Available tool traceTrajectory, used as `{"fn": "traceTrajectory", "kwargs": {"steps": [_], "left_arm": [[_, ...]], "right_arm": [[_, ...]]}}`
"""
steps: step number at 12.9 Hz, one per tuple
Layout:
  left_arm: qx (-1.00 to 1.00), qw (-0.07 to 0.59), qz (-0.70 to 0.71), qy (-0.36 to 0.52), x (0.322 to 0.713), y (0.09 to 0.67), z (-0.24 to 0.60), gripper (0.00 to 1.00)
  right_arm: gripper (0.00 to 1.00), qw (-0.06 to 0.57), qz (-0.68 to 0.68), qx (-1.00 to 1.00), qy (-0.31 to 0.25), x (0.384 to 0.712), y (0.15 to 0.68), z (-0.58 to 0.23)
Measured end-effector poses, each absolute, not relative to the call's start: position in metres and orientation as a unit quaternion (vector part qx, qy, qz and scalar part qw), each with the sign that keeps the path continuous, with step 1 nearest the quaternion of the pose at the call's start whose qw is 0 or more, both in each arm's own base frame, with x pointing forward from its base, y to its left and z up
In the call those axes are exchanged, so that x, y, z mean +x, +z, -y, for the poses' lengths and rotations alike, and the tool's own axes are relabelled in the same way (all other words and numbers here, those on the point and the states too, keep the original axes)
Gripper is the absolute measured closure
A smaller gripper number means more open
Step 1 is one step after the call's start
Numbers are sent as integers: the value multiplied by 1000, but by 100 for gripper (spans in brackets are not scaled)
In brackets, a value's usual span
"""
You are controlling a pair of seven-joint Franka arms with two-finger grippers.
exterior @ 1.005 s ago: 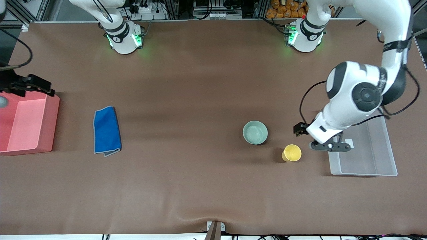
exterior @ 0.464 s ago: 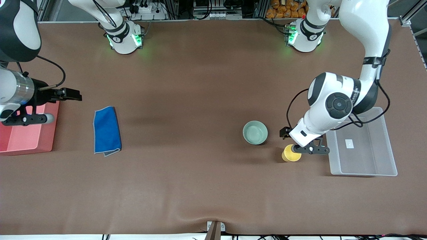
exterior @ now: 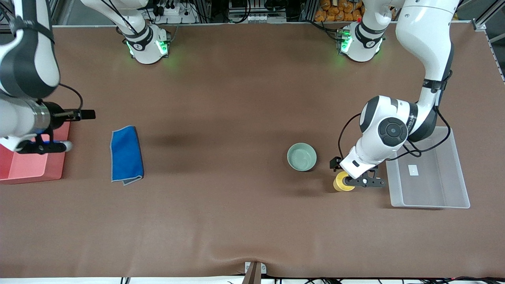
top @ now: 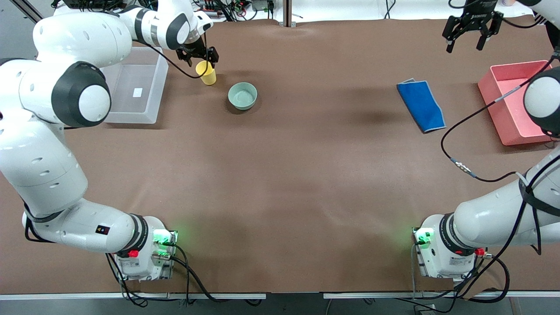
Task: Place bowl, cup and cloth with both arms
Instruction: 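Lower the left gripper onto the yellow cup rim and close it, then lift the yellow cup with the left gripper toward the clear bin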
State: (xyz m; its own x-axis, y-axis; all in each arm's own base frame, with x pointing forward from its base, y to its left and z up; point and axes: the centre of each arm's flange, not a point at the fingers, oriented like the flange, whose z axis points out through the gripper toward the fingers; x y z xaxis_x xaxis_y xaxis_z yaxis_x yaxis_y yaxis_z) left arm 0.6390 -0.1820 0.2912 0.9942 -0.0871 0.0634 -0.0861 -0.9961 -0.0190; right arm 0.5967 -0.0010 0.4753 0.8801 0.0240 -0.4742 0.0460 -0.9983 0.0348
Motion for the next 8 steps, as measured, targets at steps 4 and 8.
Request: {"fn": "traceTrajectory", "kwargs": {"steps": [4, 8], "left_arm": [[-998, 3, -17, -59, 656, 272, 145, 0], [-998, -1, -10, -67, 662, 247, 137, 1]], "right_arm": [[0, 22, -24, 966, -255, 603, 456, -6], [0, 23, -23, 970, -241, 608, 457, -4]]}}
